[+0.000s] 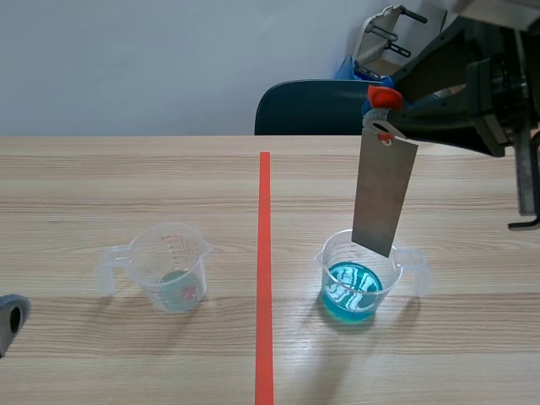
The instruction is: Do the redox reaction experiment
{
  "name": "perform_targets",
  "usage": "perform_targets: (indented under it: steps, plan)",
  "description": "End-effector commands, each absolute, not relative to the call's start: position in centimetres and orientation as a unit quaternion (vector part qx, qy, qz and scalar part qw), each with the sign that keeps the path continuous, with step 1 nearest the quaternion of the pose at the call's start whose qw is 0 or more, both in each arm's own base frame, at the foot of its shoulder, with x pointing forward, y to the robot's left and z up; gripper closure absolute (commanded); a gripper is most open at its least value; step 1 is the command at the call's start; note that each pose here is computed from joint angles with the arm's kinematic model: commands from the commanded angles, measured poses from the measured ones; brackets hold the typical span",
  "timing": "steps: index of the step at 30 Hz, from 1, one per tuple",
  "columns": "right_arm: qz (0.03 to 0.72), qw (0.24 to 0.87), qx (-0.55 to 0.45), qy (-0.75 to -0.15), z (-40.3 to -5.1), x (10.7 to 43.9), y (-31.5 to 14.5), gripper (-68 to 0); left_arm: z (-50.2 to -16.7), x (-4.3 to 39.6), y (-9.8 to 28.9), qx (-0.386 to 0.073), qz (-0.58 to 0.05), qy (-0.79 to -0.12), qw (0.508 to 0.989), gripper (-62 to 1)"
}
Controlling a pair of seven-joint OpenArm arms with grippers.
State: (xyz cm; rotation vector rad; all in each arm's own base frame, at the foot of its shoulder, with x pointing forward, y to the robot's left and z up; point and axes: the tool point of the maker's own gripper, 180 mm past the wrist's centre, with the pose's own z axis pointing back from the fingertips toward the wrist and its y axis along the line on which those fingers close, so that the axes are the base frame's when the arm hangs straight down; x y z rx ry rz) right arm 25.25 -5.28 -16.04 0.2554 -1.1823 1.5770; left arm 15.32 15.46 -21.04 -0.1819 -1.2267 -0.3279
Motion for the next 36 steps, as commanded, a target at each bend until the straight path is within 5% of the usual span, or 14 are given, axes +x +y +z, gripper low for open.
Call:
perform_targets:
  steps: [1,36]
  plan:
    - [0.666,0.533,0.107,-0.510,-15.2,25.2,-4.9,-0.8,-20.2,15.6,15.1,-0.091,-0.152,-0.585,0.791,-62.3]
    - [0.666,0.533,0.107,-0.510,-15.2,25.2,-4.9,-0.8,-19.3,17.3,14.7,-0.099,-0.143,-0.622,0.764,-62.3]
